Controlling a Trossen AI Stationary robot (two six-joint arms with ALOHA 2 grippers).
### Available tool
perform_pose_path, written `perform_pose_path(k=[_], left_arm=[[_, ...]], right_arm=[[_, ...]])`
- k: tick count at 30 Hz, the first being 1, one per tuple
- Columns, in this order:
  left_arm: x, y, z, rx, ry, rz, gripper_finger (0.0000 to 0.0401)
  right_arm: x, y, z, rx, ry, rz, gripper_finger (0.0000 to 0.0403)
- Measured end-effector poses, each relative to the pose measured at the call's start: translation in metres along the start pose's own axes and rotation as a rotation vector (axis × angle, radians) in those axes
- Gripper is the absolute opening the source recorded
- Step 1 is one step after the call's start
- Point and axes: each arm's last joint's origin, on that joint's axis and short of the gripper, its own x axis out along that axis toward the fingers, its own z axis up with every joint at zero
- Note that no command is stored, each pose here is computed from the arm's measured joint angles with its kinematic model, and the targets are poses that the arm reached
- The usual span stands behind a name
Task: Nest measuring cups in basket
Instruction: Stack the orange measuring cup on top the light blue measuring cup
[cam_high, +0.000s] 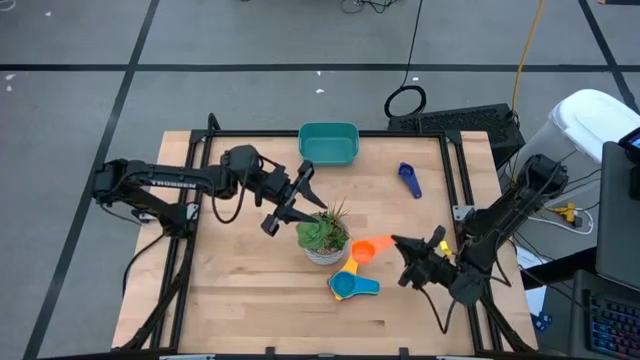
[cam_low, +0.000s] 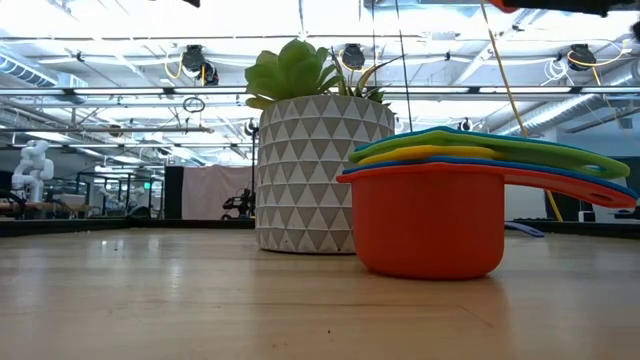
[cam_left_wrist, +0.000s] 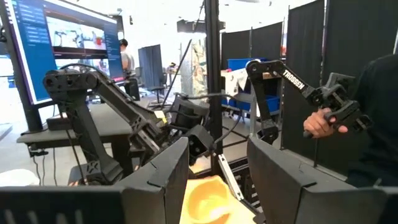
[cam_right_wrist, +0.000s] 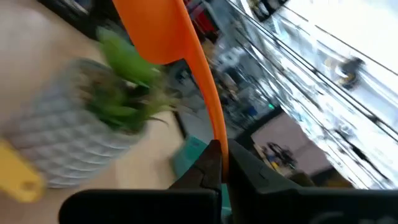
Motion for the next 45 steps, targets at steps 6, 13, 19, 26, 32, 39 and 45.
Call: perform_pose_path(k=[6, 13, 19, 26, 32, 39, 45], left_arm=[[0.003, -0.004, 0.0, -0.007, -0.001, 0.016, 0.0166], [0.01, -0.014, 0.0, -0.029, -0.005, 0.016, 0.0165], [0.016, -0.023, 0.0, -0.039, -0.008, 0.02, 0.0165], [0.02, -0.03, 0.0, -0.046, -0.005, 0.031, 0.0165], [0.021, -0.031, -0.001, -0.04, -0.003, 0.028, 0.0165], [0.021, -0.031, -0.003, -0.043, 0.024, 0.03, 0.0165], [0.021, -0.031, -0.005, -0.051, 0.038, 0.03, 0.0165]], right_arm=[[-0.006, 0.017, -0.002, 0.039, -0.049, 0.083, 0.0], [-0.006, 0.039, -0.014, 0.051, -0.061, 0.196, 0.0], [-0.007, 0.049, -0.02, 0.018, -0.061, 0.249, 0.0], [-0.008, 0.057, -0.022, -0.079, -0.023, 0.323, 0.0], [-0.008, 0.058, -0.02, -0.032, 0.063, 0.368, 0.0], [-0.007, 0.069, -0.021, -0.057, 0.095, 0.408, 0.0], [0.001, 0.084, -0.014, -0.149, 0.157, 0.38, 0.0]])
